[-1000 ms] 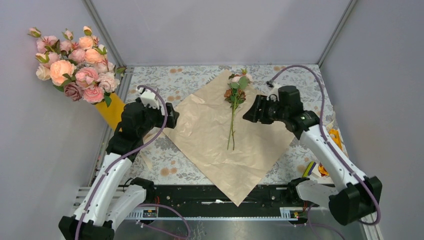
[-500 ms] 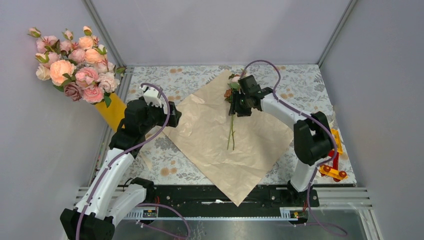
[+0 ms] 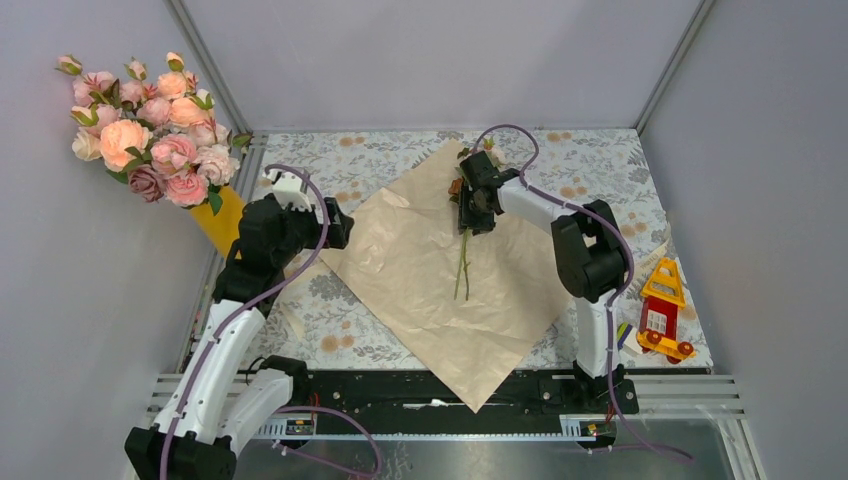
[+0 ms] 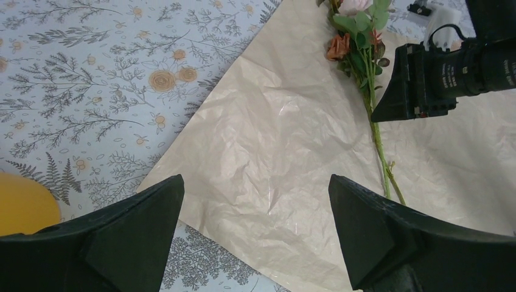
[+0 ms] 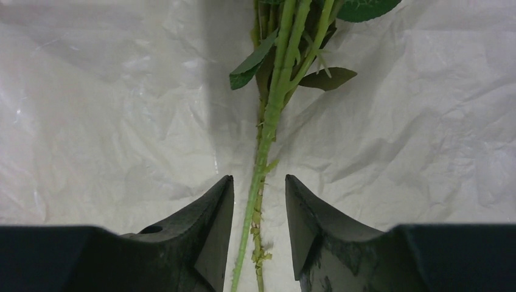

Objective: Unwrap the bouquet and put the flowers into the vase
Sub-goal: Pick up the fake flower from the wrapping paper, then insert the fake flower into the vase.

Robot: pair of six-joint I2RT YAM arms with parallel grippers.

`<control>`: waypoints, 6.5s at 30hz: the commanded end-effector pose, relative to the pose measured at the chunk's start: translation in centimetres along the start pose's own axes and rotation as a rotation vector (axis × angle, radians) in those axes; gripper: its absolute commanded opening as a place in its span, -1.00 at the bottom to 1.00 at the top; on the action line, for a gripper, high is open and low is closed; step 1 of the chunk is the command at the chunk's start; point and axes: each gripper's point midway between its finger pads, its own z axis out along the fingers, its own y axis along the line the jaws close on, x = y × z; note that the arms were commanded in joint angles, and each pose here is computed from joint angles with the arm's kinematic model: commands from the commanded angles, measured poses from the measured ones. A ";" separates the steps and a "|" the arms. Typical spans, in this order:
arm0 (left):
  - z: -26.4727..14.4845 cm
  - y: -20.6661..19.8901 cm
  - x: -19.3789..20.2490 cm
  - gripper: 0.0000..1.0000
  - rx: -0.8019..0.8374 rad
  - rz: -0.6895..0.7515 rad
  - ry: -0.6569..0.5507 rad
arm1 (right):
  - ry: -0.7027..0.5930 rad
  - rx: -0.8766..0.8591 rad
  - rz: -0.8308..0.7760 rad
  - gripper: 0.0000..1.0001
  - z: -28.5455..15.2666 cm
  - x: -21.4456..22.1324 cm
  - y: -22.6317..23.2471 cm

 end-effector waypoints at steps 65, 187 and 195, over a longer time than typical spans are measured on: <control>-1.4 -16.9 -9.4 0.98 0.768 -0.468 -0.214 | -0.598 -0.693 -0.198 -1.00 -23.9 -1.9 8.8; -4.5 4.7 -27.3 -1.00 -0.371 0.770 -0.458 | -0.597 -0.619 -0.024 0.49 -21.9 0.9 -2.7; -4.6 6.8 -26.2 -1.00 -0.396 0.658 -0.466 | -0.588 -0.631 -0.026 0.48 -21.9 1.1 -2.6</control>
